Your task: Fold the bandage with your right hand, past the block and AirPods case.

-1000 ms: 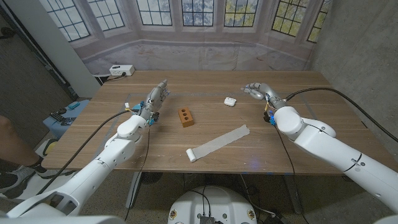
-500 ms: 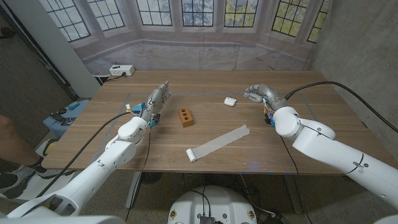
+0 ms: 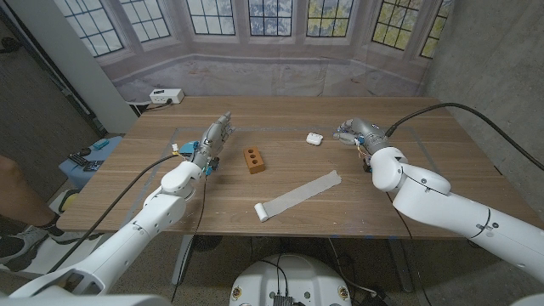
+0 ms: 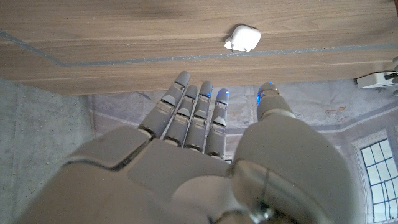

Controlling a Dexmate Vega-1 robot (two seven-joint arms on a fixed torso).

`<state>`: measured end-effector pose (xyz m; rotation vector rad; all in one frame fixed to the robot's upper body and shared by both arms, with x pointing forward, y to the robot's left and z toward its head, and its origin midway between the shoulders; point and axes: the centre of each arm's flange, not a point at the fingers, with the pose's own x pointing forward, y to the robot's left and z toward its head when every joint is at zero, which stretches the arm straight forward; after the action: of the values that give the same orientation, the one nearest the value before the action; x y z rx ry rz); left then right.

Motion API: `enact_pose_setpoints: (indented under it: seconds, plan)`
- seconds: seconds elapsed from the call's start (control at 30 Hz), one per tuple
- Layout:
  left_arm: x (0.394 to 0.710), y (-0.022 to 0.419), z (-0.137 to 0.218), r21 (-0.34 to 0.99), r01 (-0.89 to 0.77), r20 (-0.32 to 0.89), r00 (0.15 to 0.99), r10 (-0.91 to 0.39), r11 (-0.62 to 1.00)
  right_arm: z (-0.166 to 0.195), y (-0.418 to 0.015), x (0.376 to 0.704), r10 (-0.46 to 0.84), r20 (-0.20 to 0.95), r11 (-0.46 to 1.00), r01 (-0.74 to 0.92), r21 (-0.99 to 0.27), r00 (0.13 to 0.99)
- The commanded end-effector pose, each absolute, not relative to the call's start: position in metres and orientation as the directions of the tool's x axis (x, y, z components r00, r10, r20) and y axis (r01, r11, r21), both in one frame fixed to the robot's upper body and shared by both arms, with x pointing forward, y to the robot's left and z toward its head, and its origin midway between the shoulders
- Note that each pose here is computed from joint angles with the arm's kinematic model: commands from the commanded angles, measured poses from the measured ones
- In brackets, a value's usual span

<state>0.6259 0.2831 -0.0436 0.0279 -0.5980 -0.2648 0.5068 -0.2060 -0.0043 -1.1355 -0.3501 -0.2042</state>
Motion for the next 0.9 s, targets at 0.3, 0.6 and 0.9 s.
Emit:
enact_pose_setpoints:
  seconds: [0.3, 0.6, 0.9]
  plan:
    - [0.611, 0.283, -0.052, 0.087, 0.231, 0.559, 0.794, -0.239, 0.969, -0.018, -0.200, 0.498, -0.002, 0.352, 0.255, 0.341, -0.905, 0.936]
    - [0.606, 0.281, -0.057, 0.093, 0.231, 0.558, 0.793, -0.243, 0.968, -0.034, -0.197, 0.498, -0.011, 0.332, 0.230, 0.326, -0.917, 0.943]
    - [0.602, 0.282, -0.055, 0.100, 0.225, 0.565, 0.789, -0.241, 0.969, -0.046, -0.192, 0.506, -0.015, 0.325, 0.211, 0.320, -0.923, 0.946]
